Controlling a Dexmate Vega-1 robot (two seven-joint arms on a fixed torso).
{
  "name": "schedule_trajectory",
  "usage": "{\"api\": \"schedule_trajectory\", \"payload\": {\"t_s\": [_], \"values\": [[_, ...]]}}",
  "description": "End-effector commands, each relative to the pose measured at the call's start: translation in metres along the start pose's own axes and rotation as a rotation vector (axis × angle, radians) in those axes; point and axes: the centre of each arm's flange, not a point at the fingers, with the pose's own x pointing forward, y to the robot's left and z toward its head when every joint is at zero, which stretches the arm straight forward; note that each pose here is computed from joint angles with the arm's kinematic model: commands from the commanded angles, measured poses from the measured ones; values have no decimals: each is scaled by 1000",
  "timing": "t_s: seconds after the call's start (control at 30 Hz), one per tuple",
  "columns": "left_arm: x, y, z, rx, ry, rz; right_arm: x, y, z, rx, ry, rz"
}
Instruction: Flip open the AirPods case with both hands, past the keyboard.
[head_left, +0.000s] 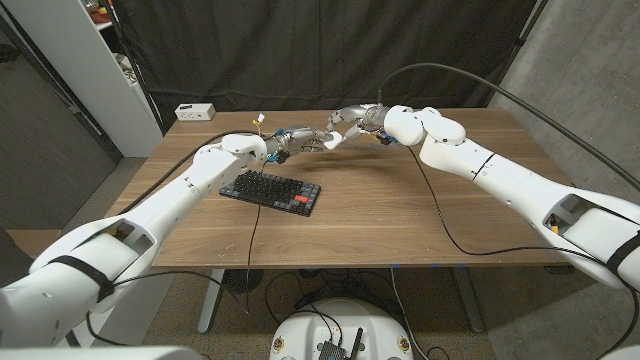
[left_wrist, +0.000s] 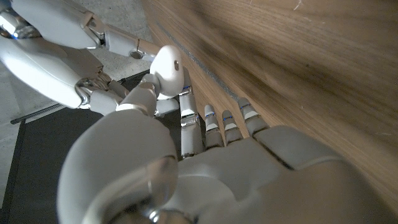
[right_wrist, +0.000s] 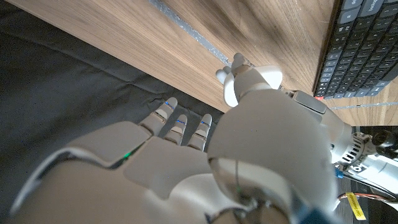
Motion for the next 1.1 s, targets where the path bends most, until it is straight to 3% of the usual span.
{"api": "schedule_trajectory", "payload": {"t_s": [0.03,0.33,0.53,0.9,1.1], "values": [[-1,2,-4,-70,-41,47,3,5,-5,6,5,31],[12,7,-24,-218,-88,0,1,5,-12,41,7,33],[19,9,-35,-249,-127,-21,-2,3,-20,90,25,42],[17,10,-27,-190,-173,-30,-10,-2,-41,233,46,22],[16,8,-27,-198,-201,-49,-12,-2,-59,399,33,19]]}}
